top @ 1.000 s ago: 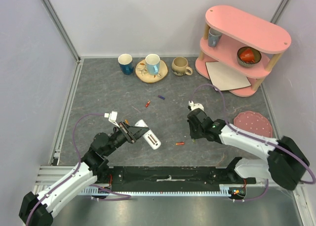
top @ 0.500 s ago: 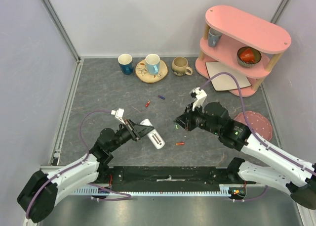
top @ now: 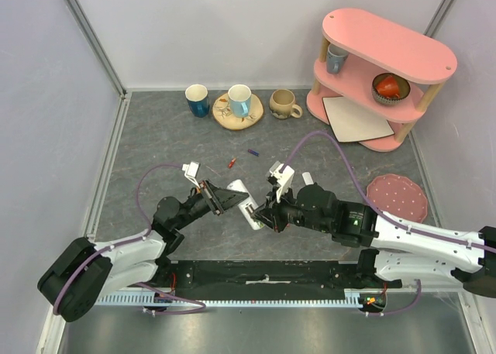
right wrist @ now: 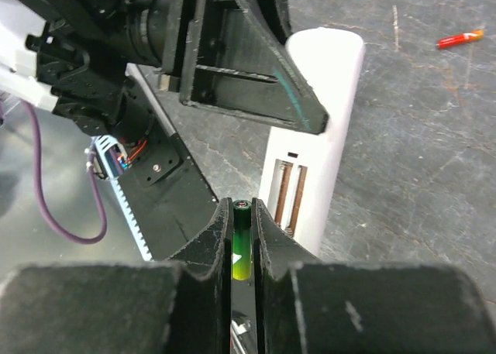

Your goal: Load the batteries into the remote control

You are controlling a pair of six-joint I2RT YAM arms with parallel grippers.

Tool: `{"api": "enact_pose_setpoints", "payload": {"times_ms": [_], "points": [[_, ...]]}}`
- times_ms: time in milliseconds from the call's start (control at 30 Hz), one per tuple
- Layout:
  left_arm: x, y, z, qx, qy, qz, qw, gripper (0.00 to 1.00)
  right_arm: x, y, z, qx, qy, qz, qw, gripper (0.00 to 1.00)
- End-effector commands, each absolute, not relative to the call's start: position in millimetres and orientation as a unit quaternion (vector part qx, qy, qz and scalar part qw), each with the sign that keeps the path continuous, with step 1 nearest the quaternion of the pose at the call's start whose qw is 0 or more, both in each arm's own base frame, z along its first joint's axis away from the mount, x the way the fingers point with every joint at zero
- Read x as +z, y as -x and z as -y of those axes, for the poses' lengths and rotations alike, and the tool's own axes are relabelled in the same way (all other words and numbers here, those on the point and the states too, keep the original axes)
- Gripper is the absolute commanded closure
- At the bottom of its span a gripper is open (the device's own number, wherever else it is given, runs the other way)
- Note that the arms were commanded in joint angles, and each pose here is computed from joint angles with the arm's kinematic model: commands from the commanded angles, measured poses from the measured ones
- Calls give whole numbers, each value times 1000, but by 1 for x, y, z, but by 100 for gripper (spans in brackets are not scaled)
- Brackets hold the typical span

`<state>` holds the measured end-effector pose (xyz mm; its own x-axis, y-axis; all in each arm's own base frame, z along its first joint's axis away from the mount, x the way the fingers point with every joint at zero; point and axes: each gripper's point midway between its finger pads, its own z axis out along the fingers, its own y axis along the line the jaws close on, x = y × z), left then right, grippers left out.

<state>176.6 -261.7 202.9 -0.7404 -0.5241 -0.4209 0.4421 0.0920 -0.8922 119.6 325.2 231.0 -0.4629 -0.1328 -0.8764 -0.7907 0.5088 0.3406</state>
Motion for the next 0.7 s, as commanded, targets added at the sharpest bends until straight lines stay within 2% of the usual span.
{"api": "enact_pose_setpoints", "payload": {"times_ms": [0,267,500,667], "points": [[242,-172,263,-712,8,-594,374,98,264,-139,-322,384,267,-743,480,100],[230,-169,257,-689,5,-614,385,98,260,-159,-290,311,225,-771,507,100],[225,-166,252,-677,6,-623,391,98,255,-157,-303,312,235,-782,485,100],[215,-169,248,-646,7,-652,398,98,225,-179,-288,247,208,-820,473,100]]}}
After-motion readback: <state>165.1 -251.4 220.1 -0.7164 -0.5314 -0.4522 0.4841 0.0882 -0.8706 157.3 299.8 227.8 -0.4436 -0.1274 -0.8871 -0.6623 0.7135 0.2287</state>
